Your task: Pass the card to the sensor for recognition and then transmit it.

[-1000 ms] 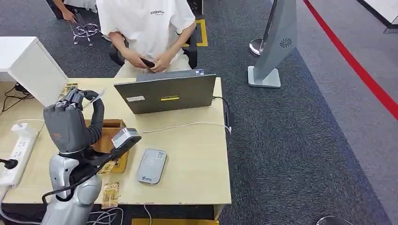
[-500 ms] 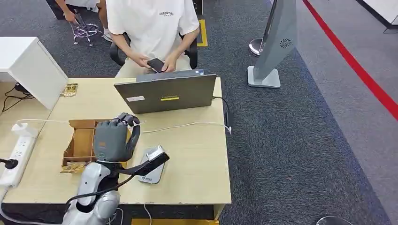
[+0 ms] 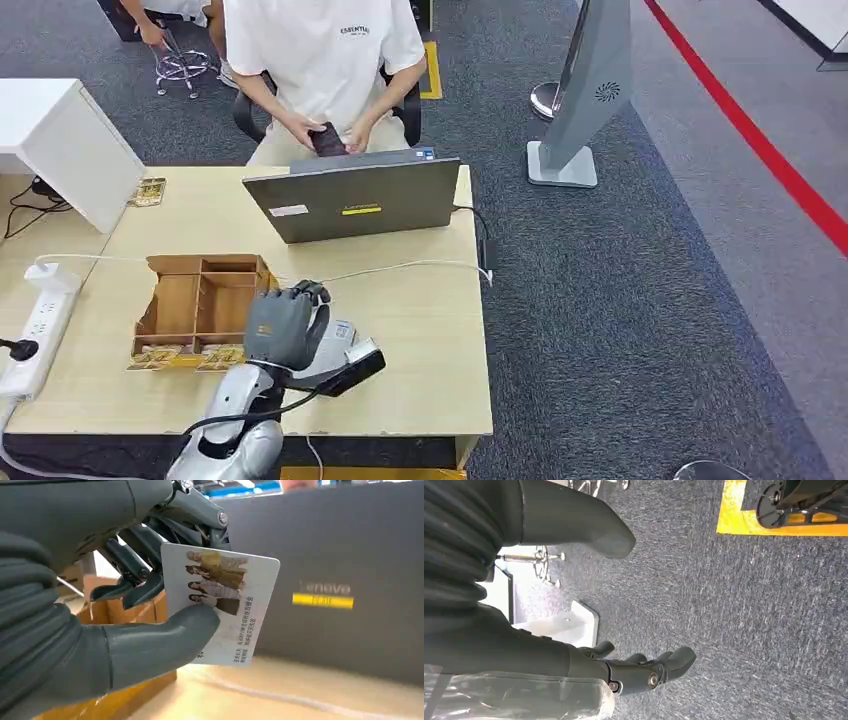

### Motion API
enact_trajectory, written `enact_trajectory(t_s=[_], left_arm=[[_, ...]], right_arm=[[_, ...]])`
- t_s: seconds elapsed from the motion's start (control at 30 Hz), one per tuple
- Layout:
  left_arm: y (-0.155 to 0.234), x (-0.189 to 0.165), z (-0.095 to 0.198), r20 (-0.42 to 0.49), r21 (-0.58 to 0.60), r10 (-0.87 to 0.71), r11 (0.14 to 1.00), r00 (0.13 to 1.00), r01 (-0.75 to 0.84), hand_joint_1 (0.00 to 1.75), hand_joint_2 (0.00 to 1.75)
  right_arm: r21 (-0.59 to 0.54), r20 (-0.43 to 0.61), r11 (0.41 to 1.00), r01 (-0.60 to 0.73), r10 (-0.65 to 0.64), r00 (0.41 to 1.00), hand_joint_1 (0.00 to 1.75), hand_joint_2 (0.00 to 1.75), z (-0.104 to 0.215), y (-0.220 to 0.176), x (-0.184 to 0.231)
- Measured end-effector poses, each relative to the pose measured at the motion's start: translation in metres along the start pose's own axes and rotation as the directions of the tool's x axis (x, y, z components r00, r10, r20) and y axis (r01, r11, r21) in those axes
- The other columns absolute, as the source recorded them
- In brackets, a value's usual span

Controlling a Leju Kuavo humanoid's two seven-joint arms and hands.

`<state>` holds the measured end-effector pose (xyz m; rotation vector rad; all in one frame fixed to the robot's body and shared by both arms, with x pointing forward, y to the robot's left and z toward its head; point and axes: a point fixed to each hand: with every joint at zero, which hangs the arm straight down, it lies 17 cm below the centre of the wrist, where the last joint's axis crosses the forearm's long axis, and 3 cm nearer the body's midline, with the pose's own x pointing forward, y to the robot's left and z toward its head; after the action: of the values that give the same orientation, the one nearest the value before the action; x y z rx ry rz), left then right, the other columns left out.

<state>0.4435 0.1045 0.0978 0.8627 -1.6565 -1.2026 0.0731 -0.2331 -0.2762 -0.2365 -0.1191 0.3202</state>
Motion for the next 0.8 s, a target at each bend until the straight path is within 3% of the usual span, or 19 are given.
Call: enact_trajectory(t_s=[0.17,0.47,0.8], left_arm=[[-0.029,-0.011,0.009,-0.044,-0.111,-0.039,0.993,0.998,0.034,1.75,1.75],[-0.053,-0.015,0.022,-0.072,-0.206,-0.151,0.969,0.986,0.134,1.75,1.75],[-0.049,-0.014,0.016,-0.066,-0.187,-0.144,0.974,0.987,0.130,1.75,1.75]], right_arm=[[-0.001,0.001,1.000,-0.007,0.007,1.000,0.00,1.75,0.000,0.000,0.000],[-0.007,-0.001,1.000,-0.009,0.009,1.000,0.00,1.75,0.000,-0.001,-0.001],[-0.010,0.000,1.000,-0.022,0.022,1.000,0.00,1.75,0.000,-0.002,-0.001]])
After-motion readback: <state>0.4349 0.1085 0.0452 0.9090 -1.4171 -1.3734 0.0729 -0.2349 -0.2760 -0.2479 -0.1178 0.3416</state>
